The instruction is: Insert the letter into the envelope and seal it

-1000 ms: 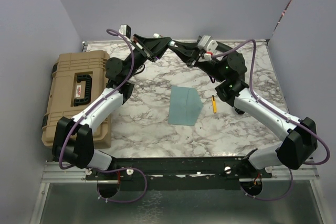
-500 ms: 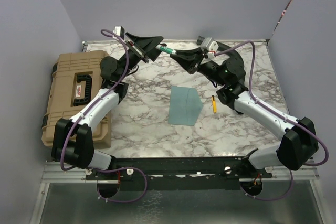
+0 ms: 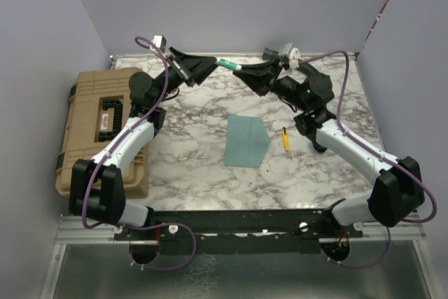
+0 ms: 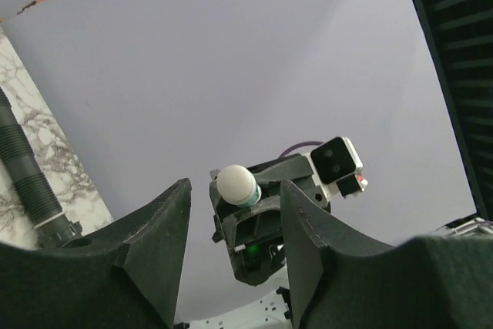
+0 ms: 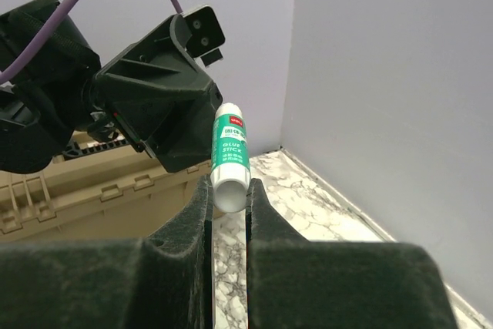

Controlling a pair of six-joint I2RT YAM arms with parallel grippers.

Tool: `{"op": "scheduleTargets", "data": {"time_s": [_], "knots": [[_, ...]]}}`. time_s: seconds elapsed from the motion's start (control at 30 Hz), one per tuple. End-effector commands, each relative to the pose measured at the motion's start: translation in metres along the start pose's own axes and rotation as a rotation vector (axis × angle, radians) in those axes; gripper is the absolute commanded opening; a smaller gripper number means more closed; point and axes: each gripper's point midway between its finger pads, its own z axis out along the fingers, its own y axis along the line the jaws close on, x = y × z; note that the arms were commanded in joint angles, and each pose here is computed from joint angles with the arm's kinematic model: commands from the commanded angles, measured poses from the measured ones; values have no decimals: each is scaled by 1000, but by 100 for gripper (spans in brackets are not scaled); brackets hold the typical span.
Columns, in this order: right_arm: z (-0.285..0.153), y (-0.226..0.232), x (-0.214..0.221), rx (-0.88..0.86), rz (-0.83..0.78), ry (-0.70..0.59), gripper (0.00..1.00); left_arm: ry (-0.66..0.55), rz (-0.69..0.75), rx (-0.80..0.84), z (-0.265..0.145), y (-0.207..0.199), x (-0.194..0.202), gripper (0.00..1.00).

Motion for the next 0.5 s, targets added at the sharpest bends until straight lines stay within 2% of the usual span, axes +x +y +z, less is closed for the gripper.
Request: {"op": "scheduleTargets", "data": {"time_s": [0.0,0.17,0.3,0.47], "knots": [[0,6,3,-56,43,-8,1,82,32,11,-1,-6,9,50],[3,11,7,-104,76,2,0,96,42,8,1,-3,10,51],[6,8,8,-101,91,-3,1,97,58,9,2,-4,9,37],[13,4,7,-105,107,-12,1,112,68,7,4,-6,10,6]]}}
